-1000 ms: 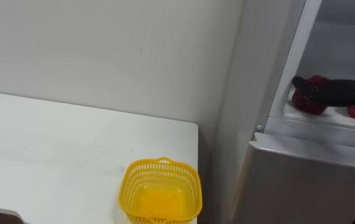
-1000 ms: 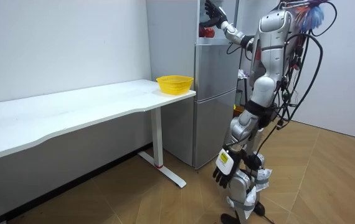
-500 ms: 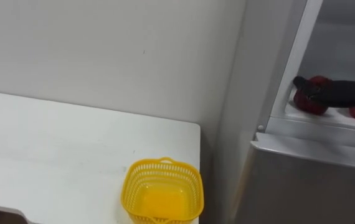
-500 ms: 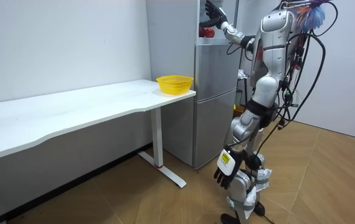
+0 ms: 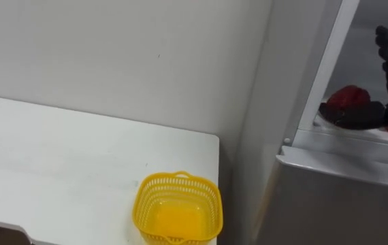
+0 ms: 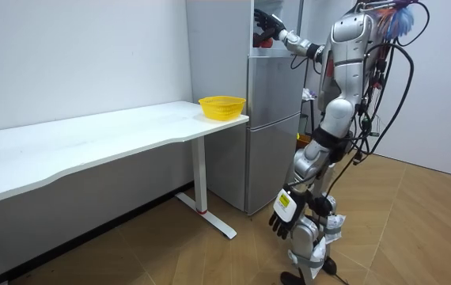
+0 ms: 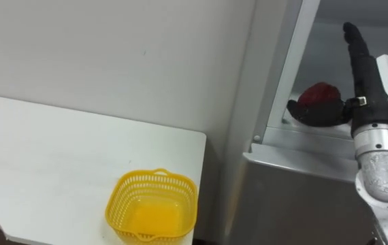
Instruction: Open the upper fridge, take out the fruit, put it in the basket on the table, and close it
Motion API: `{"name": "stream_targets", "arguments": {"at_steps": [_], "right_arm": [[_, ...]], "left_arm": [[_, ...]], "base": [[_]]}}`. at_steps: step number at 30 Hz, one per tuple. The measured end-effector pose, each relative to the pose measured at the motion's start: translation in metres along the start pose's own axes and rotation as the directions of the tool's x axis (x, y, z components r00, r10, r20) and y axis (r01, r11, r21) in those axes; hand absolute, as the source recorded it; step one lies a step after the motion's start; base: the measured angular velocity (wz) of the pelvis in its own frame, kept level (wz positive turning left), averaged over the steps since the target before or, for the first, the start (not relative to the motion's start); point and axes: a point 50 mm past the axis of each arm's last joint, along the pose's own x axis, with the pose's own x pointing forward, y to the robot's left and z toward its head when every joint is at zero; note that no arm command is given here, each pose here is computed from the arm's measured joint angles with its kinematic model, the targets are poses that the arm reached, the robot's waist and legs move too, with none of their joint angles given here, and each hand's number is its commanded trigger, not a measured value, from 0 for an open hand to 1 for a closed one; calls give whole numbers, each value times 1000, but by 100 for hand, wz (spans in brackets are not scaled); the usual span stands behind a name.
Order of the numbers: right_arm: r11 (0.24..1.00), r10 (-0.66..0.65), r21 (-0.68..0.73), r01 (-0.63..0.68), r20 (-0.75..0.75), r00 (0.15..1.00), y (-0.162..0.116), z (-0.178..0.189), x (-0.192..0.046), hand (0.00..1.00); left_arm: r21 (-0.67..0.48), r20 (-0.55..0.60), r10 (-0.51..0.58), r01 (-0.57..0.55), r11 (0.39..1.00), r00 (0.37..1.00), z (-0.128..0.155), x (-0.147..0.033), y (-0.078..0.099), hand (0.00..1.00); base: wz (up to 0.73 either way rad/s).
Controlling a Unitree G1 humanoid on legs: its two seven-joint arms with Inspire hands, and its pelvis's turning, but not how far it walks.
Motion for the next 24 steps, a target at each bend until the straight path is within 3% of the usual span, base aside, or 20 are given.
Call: {"name": "stream_targets", "arguments": {"at_steps": [14,24], "right_arm": [[999,-15,32,15,18,1000,0,8,5,0],[999,54,7,-54,-30,998,4,-2,4,0]], "left_arm": [[1,2,11,-11,1000,1000,0,0,1,0],[3,-10,5,-5,1000,1000,-3,-1,1,0]], "base": [[0],[0]]}}
